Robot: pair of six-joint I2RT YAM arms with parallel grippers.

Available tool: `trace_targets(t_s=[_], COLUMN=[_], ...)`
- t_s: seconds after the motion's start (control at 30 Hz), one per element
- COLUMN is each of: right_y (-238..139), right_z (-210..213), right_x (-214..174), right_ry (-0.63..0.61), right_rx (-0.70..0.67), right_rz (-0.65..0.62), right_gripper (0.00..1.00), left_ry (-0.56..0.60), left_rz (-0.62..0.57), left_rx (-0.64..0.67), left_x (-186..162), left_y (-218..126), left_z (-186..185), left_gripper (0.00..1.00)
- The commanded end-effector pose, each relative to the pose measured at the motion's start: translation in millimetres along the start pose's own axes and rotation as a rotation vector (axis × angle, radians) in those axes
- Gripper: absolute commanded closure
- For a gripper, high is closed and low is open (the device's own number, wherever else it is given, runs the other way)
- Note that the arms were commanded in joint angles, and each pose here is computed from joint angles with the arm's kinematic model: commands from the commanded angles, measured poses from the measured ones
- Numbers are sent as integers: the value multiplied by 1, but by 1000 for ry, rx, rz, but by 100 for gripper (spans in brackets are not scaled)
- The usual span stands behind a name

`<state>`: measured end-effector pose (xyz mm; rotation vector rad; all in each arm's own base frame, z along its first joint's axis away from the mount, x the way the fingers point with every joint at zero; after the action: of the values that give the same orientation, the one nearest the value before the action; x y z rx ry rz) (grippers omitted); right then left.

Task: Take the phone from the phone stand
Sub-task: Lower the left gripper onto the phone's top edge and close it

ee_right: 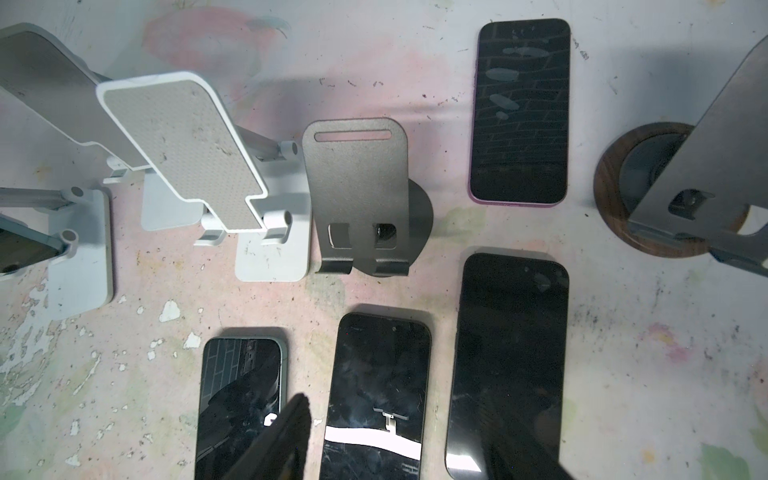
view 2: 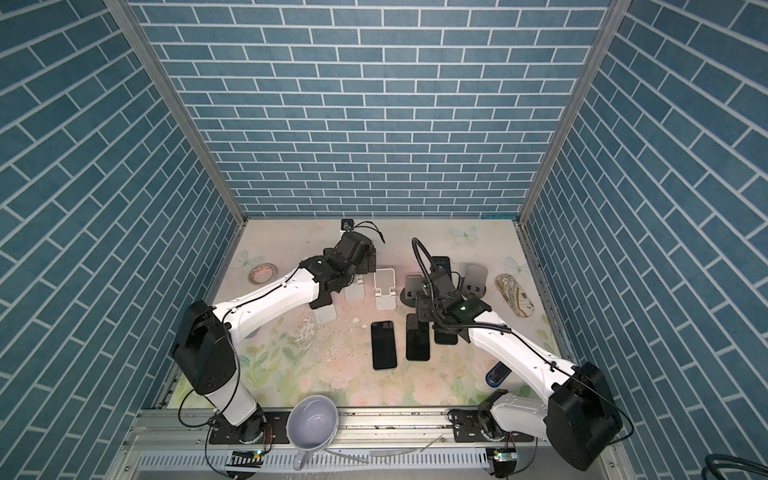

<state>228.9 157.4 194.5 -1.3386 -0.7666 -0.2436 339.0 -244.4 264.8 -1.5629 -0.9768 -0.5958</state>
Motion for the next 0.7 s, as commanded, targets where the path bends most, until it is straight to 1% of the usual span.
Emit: trace_targets(t_s=[0.0, 0.1, 0.27, 0.3, 0.33, 0.37, 0.4, 0.67], right_y=[-3, -2, -1, -1, -2, -2, -2, 0], right_z=[1, 1, 1, 1, 2, 1, 1, 1], right_x=[7, 9, 11, 11, 11, 11, 10, 10], right_ry=[-1, 2, 2, 2, 2, 2, 2, -8], right_rx=[7, 7, 3, 3, 3, 3, 1, -4], right_rz=[-21, -22, -21, -23, -22, -21, -20, -6], right_gripper=[33, 31, 25, 22, 16, 7, 1, 1], left_ry=[-72, -123, -144, -146, -148, -150, -149, -180], left_rz=[-104, -130, -125, -119, -113, -109, -106, -107], left_rx=[95, 138, 195, 202, 213, 231, 248, 358], left_x=[7, 1, -5, -6, -8, -9, -11, -20], left_y=[-23, -37, -56, -59, -61, -64, -66, -78], left_z=[14, 23, 36, 39, 42, 46, 51, 79], left_gripper=[0, 0, 0, 0, 0, 0, 0, 0])
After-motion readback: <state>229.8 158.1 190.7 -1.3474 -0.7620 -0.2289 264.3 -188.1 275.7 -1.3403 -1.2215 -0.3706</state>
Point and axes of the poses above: each gripper's point midway between its finger pads, its own y axis out along the fingers, its own z axis along the line the jaws close on, x = y × z, the point moved 8 cm from there along -y, back along the fingers, and after that the axes turned 13 degrees about -y, right-handed, at the moved point
